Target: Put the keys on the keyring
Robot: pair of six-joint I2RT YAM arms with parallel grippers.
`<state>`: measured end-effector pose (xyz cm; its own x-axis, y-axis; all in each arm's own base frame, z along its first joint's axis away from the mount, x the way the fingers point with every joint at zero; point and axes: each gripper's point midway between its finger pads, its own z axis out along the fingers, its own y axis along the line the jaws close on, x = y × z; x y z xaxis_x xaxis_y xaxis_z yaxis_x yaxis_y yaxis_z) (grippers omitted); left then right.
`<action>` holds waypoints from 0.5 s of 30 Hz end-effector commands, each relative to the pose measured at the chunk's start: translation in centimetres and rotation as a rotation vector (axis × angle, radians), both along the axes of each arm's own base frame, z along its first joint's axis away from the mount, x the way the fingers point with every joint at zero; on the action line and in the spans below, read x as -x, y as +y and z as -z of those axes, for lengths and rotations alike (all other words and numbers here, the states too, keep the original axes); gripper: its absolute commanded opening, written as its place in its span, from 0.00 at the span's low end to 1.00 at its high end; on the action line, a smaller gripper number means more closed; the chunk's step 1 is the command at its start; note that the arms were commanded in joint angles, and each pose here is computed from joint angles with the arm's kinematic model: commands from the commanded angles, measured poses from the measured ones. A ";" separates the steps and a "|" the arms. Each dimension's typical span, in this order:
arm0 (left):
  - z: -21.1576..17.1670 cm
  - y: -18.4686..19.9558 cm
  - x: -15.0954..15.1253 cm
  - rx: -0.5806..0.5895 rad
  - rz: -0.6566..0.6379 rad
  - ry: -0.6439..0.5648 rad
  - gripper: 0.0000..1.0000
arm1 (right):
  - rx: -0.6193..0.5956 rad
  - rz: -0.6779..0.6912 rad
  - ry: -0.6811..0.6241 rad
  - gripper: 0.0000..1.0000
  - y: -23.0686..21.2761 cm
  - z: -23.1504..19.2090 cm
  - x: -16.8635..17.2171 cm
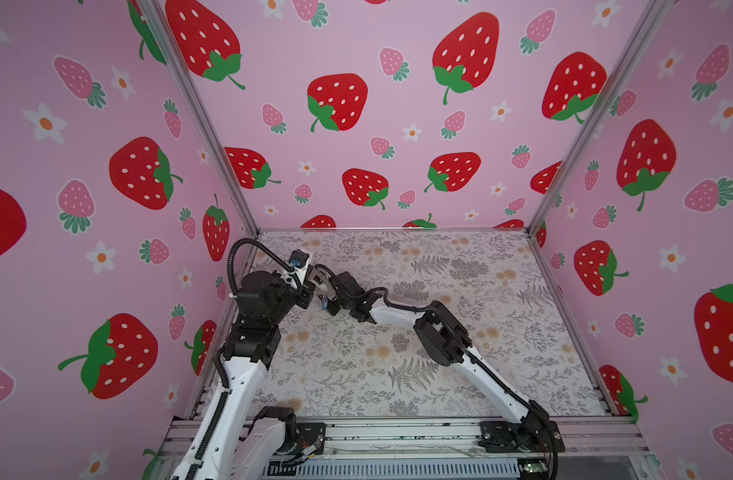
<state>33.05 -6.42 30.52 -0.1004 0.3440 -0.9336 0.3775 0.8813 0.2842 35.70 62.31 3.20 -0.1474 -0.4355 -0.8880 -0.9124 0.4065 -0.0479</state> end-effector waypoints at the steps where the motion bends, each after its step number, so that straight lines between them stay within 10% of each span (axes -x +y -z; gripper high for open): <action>1: -1.2 -0.3 0.0 0.015 0.020 -0.037 0.00 | 0.072 0.019 0.016 0.22 -0.6 2.8 0.3; 15: -0.8 -0.5 -0.1 0.026 0.026 -0.020 0.00 | 0.079 -0.007 0.051 0.18 0.3 3.8 0.6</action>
<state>33.14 -6.67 30.09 -0.1168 0.3279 -0.9375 0.3930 0.8822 0.2596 36.31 63.11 3.22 -0.1431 -0.4229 -0.8948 -0.9077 0.4165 -0.0517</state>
